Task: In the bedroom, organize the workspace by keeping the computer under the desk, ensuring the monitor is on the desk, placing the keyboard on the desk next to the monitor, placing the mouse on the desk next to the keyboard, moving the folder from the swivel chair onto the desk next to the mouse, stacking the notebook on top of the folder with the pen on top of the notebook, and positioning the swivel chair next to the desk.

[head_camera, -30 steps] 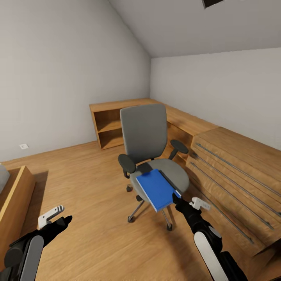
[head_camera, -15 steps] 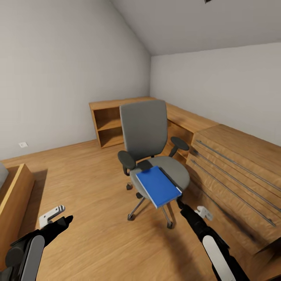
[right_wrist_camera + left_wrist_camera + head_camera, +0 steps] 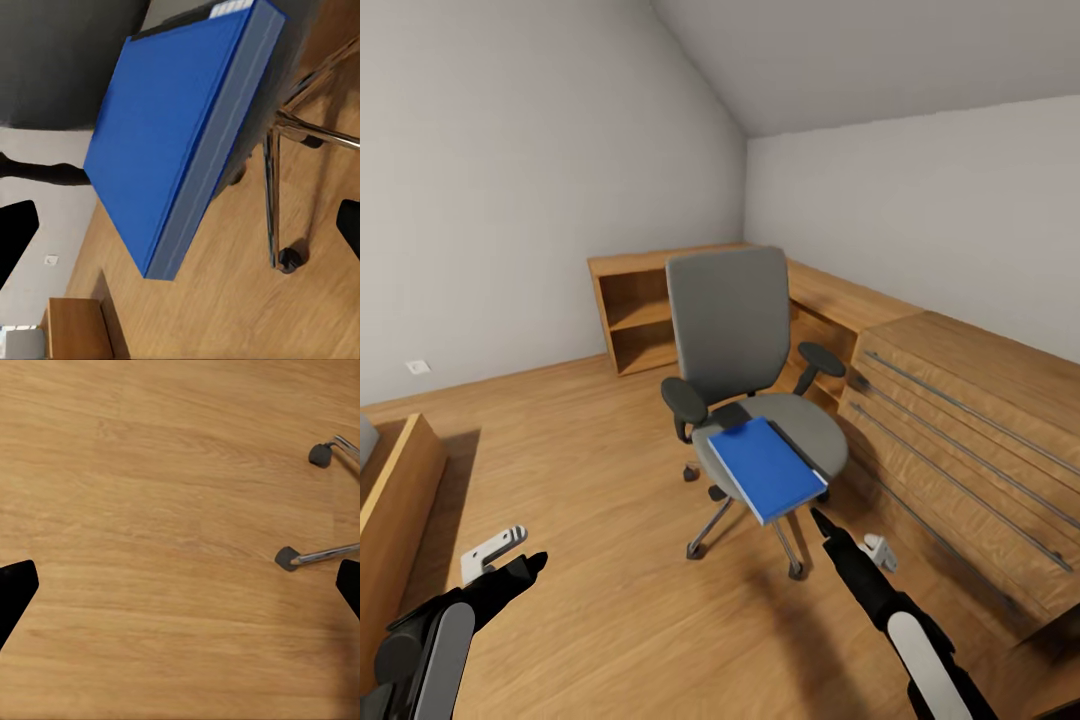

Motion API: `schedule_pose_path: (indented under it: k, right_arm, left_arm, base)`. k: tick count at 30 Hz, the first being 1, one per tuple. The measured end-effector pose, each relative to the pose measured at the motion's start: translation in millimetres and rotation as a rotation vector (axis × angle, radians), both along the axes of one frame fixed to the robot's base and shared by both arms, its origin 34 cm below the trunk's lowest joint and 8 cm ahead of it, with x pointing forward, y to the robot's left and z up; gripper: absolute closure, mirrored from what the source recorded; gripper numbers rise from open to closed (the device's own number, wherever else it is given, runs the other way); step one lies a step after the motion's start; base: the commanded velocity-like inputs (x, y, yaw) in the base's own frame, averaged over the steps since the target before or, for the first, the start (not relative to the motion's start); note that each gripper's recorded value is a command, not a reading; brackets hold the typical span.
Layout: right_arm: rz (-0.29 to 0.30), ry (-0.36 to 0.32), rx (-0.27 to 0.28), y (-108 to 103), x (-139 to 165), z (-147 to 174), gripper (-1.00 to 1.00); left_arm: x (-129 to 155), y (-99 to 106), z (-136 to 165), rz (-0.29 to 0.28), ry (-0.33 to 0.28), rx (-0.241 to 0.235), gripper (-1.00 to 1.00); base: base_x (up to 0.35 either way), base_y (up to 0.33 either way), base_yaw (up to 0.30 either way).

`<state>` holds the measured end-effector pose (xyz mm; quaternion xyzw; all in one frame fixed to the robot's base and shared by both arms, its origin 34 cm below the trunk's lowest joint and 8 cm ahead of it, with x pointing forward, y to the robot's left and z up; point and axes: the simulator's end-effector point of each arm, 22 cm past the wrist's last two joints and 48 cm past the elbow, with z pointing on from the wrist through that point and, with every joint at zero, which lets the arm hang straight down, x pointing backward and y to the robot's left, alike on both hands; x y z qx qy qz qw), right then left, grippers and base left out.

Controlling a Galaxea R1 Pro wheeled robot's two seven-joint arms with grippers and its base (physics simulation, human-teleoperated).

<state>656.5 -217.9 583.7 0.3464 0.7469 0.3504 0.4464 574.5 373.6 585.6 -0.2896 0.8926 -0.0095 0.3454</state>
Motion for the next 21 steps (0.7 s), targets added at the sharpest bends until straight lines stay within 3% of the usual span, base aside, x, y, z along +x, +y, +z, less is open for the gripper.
schedule_pose_path:
  k: [6, 21]
  right_arm:
    - [-0.029, 0.0, 0.08, -0.2, -1.7, -10.7, -1.0]
    - [-0.031, -0.009, 0.091, 2.2, -7.4, -40.1, -1.0]
  left_arm:
    - [-2.4, -0.1, -12.5, 0.0, 0.0, 0.0, -1.0]
    - [-9.1, 1.0, -44.4, 0.003, 0.0, 0.002, -1.0]
  base:
    - [0.0, 0.0, 0.0]
    - [0.0, 0.0, 0.0]
